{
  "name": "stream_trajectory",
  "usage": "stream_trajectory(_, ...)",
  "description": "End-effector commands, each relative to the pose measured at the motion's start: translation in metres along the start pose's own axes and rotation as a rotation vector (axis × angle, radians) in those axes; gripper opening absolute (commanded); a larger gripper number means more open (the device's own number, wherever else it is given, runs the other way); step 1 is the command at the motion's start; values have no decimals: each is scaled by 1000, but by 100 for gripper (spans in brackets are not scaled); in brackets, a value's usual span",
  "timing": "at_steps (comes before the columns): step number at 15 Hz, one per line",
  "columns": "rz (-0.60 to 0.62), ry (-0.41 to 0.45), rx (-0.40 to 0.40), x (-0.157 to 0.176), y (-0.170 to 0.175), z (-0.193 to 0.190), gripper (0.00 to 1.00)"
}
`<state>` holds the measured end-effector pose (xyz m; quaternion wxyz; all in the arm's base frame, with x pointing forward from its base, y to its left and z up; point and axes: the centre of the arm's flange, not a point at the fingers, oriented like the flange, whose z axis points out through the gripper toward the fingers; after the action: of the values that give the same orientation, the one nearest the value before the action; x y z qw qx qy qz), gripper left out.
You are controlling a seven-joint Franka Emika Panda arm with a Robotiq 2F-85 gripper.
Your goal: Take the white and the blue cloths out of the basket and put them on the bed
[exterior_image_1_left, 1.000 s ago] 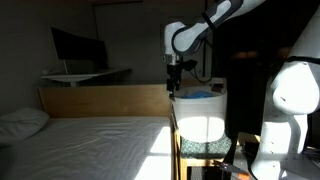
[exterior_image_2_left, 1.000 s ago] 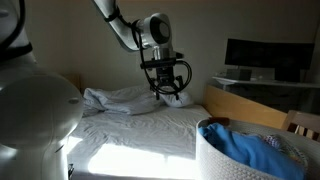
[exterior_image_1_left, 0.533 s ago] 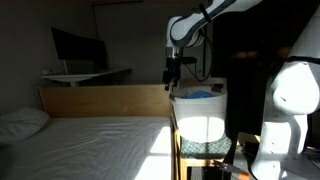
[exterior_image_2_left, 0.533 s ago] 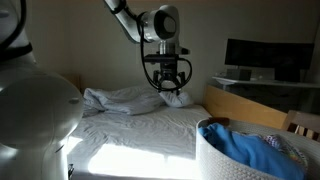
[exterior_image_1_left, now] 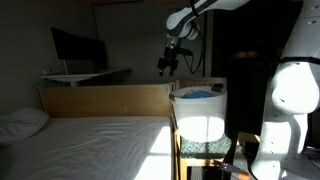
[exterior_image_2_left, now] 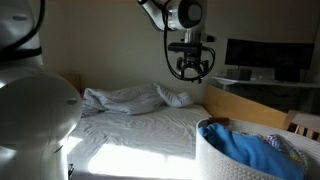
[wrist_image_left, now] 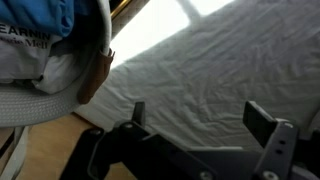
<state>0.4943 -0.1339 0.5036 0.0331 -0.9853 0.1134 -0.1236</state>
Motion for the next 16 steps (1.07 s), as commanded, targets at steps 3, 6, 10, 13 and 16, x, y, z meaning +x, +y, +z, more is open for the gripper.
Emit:
stream_trajectory(3, 161, -17, -23, 111, 57, 30, 100)
stream_trajectory(6, 222, -47, -62, 152, 100, 63, 100)
stream_trajectory(10, 318, -124, -139, 184, 171, 91, 100)
stream_trajectory(13, 391, -155, -154, 191, 221, 80, 100)
stream_trajectory(16, 461, -163, -170, 186, 268, 51, 100)
